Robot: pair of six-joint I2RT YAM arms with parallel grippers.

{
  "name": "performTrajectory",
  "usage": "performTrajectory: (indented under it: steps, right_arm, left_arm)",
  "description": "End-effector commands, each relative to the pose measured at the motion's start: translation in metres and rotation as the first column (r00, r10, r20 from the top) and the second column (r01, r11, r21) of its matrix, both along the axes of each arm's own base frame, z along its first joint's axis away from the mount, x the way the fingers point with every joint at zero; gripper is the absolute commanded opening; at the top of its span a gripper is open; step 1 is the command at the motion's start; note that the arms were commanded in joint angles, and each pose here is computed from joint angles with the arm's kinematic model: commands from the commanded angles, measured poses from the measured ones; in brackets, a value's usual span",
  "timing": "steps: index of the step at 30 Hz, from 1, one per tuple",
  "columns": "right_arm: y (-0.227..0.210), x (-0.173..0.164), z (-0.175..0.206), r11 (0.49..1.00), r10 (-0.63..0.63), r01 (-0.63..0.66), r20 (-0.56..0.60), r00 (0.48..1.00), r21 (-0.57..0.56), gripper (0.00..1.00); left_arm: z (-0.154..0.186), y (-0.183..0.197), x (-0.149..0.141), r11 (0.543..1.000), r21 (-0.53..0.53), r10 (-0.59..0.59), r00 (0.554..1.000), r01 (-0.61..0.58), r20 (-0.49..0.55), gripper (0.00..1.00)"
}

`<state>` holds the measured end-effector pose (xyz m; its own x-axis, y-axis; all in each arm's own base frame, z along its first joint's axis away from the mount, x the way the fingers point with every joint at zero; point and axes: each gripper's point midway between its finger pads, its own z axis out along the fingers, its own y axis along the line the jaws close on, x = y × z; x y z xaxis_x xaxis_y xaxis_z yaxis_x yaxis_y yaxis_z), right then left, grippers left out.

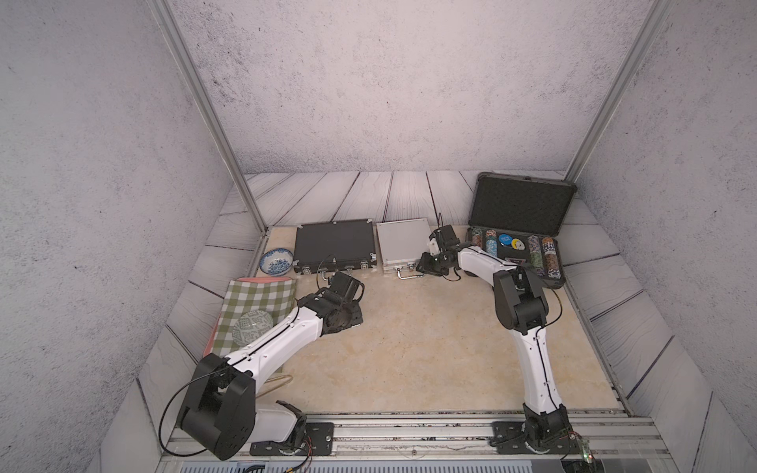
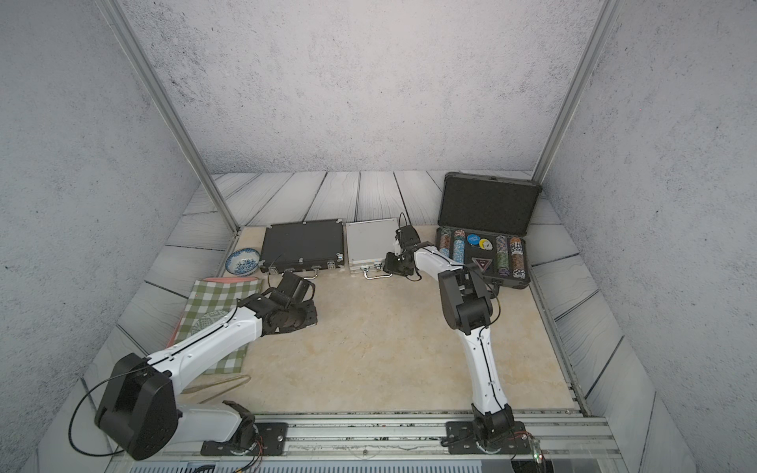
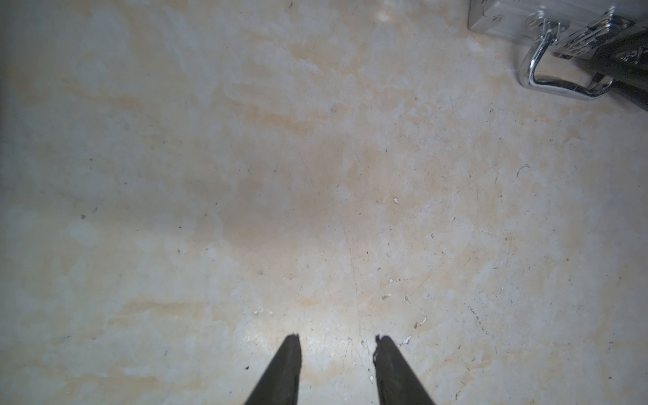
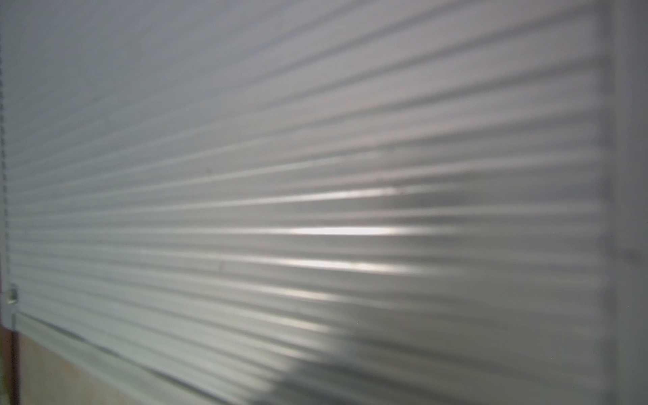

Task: Close the poker set cases
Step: Move the poker set case to the center of the board.

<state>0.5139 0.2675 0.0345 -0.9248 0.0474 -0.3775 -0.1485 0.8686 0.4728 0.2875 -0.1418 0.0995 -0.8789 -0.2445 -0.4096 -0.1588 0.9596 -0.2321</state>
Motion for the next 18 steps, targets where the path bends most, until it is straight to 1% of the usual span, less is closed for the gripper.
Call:
performTrajectory:
  steps: [1, 6, 10, 14, 16, 18]
  right_arm:
    - [0.013, -0.007, -0.016, 0.998, 0.033, -0.029, -0.059, 0.998, 0.053, 0.42]
    - [0.002, -0.018, 0.005, 0.998, 0.034, -0.033, -0.042, 0.999, 0.046, 0.45]
    - [-0.016, -0.031, 0.024, 0.998, 0.034, -0.034, -0.014, 0.999, 0.048, 0.5]
    - [-0.029, -0.048, 0.047, 0.998, 0.044, -0.044, 0.013, 0.999, 0.038, 0.54]
    - [-0.037, -0.057, 0.059, 0.999, 0.032, -0.033, 0.032, 0.999, 0.036, 0.55]
    - [-0.05, -0.067, 0.067, 1.0, 0.005, -0.005, 0.038, 0.999, 0.005, 0.56]
  left_arm:
    - [-0.001, 0.005, -0.005, 1.0, 0.006, 0.001, 1.0, -0.001, -0.011, 0.39]
    - [0.002, 0.007, -0.007, 1.0, 0.007, 0.004, 1.0, -0.004, -0.002, 0.39]
    - [0.001, 0.007, -0.007, 1.0, 0.003, 0.002, 1.0, -0.002, -0.001, 0.4]
    - [-0.003, 0.002, -0.007, 1.0, -0.006, -0.013, 1.0, 0.013, -0.025, 0.4]
    - [-0.005, -0.001, -0.007, 1.0, -0.013, -0.028, 0.999, 0.027, -0.039, 0.4]
    - [-0.006, -0.003, -0.007, 0.999, -0.021, -0.034, 0.998, 0.033, -0.043, 0.4]
